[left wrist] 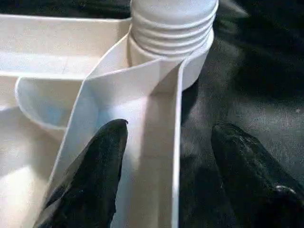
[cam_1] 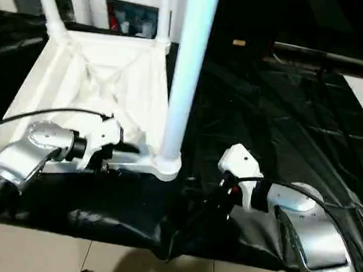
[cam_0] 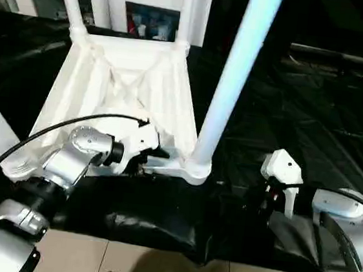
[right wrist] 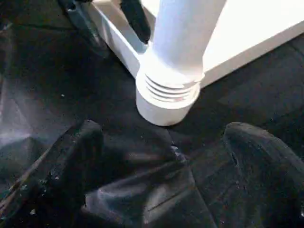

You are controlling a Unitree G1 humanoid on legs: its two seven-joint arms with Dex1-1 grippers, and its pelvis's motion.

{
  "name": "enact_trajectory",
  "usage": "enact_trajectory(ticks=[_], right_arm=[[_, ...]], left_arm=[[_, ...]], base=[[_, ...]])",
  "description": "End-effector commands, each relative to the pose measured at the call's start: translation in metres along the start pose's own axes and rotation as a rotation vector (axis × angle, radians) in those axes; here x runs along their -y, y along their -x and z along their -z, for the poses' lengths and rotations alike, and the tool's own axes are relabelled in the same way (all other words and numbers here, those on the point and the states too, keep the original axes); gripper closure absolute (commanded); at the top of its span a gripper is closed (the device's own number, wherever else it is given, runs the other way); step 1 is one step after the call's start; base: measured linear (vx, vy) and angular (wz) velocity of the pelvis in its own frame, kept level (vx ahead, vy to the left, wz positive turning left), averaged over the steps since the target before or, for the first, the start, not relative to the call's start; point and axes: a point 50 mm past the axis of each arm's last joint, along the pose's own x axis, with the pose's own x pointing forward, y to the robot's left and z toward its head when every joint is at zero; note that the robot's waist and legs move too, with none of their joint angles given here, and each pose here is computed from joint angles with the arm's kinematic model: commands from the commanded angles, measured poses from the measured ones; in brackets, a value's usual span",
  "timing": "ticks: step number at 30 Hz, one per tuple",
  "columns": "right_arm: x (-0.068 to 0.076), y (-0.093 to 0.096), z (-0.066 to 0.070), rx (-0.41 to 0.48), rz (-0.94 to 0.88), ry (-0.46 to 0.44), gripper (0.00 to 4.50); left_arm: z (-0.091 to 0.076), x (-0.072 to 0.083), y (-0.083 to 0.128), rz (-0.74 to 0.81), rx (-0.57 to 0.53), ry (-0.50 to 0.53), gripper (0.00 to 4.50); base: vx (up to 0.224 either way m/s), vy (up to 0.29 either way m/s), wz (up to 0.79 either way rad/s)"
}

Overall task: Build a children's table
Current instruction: Rotate leg to tighten

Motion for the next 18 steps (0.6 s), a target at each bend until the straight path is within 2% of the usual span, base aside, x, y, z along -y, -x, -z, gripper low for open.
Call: enact_trajectory(ticks=[1,5,6,8,11,14,15,18], right_arm=[[-0.0013,0.0038,-0.0021,-0.01,-0.013,0.02,0.0],[-0.0019,0.0046,-0.0009,-0.019,-0.017,0.022,0.0],[-0.0021,0.0046,-0.0007,-0.02,-0.018,0.022,0.0],[-0.0025,0.0044,-0.0002,-0.022,-0.024,0.023,0.0],[-0.0029,0.0041,0.0003,-0.025,-0.028,0.022,0.0],[-0.0032,0.0039,0.0006,-0.026,-0.033,0.023,0.0],[-0.0033,0.004,0.0007,-0.027,-0.035,0.024,0.0],[-0.003,0.004,0.001,-0.029,-0.036,0.025,0.0]], left_arm=[[-0.0033,-0.0032,0.0012,0.007,-0.012,-0.021,1.64],[-0.0038,-0.0073,0.0026,0.004,0.002,-0.015,1.85],[-0.0046,-0.0074,0.0025,0.013,0.019,-0.004,2.07],[-0.0049,-0.0076,0.0026,0.021,0.022,-0.006,2.11],[-0.0037,-0.0085,0.0029,0.032,0.01,-0.009,2.45],[-0.0018,-0.0093,0.0042,0.051,-0.003,-0.006,2.55],[-0.0013,-0.0098,0.0044,0.057,-0.005,-0.005,2.79],[0.0002,-0.0108,0.0051,0.064,-0.017,-0.004,2.95]], base=[[0.0,0.0,0.0],[0.0,0.0,0.0],[0.0,0.0,0.0],[0.0,0.0,0.0],[0.0,0.0,0.0],[0.0,0.0,0.0],[0.0,0.0,0.0],[0.0,0.0,0.0]])
